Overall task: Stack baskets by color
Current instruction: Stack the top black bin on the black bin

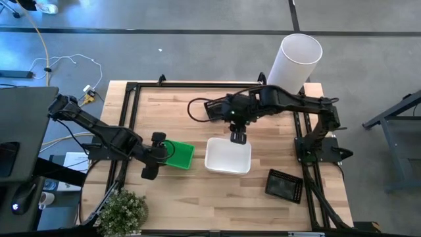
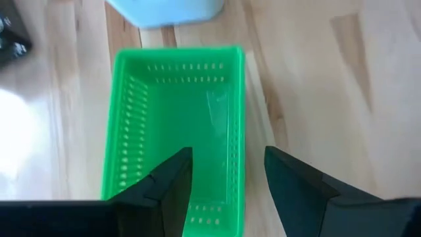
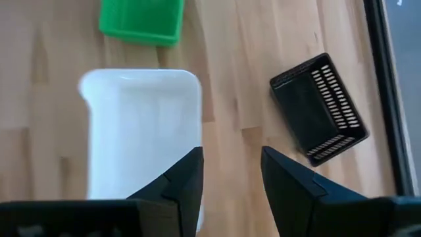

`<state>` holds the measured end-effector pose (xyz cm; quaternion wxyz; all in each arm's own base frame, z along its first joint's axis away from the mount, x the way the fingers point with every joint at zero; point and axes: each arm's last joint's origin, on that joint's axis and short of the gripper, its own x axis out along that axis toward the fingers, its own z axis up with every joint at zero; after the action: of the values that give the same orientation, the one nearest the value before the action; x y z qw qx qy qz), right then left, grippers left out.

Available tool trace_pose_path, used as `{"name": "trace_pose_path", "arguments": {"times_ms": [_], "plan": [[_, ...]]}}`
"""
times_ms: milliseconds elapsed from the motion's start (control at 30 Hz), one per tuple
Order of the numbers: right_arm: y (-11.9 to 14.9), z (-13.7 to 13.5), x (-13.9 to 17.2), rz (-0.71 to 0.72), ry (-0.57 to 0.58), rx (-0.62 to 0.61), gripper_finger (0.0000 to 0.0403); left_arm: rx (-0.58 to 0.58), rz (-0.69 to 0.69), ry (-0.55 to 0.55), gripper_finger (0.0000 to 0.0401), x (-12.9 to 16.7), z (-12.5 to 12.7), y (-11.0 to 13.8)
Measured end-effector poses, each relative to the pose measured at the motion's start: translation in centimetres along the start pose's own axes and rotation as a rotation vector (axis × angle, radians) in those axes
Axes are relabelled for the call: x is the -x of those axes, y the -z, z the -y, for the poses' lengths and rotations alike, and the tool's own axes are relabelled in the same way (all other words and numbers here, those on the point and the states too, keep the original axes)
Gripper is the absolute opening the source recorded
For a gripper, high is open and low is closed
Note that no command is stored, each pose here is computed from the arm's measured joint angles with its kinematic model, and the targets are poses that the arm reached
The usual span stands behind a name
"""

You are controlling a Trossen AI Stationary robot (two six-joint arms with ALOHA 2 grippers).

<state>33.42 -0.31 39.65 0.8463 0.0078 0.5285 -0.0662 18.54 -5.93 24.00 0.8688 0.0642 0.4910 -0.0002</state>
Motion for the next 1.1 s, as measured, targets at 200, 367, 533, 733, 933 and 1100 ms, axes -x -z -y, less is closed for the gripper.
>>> {"name": "trace_pose_path", "arguments": {"times_ms": [200, 367, 533, 733, 933, 1100], "plan": [[-0.6, 2.3, -2.0, -0.05, 0.031, 0.065, 0.0138, -0.04, 0.042, 0.008, 0.0177, 1.0, -0.2, -0.4], [-0.8, 4.8, -3.4, -0.089, 0.049, 0.094, 0.0138, -0.035, 0.088, 0.026, 0.0177, 2.0, -0.4, -0.1], [-0.9, 7.5, -4.6, -0.117, 0.072, 0.097, 0.0138, -0.024, 0.161, 0.049, 0.0177, 3.6, -0.9, 0.2], [-0.9, 10.4, -6.8, -0.164, 0.055, 0.15, 0.0138, 0.011, 0.239, 0.055, 0.0177, 5.1, -1.3, 0.6], [-0.9, 12.4, -9.9, -0.209, -0.019, 0.215, 0.0138, 0.018, 0.265, 0.06, 0.0177, 5.6, -1.5, 0.8], [-0.8, 13.5, -12.8, -0.263, -0.039, 0.236, 0.0138, 0.011, 0.267, 0.061, 0.0177, 5.6, -1.5, 0.8]]}}
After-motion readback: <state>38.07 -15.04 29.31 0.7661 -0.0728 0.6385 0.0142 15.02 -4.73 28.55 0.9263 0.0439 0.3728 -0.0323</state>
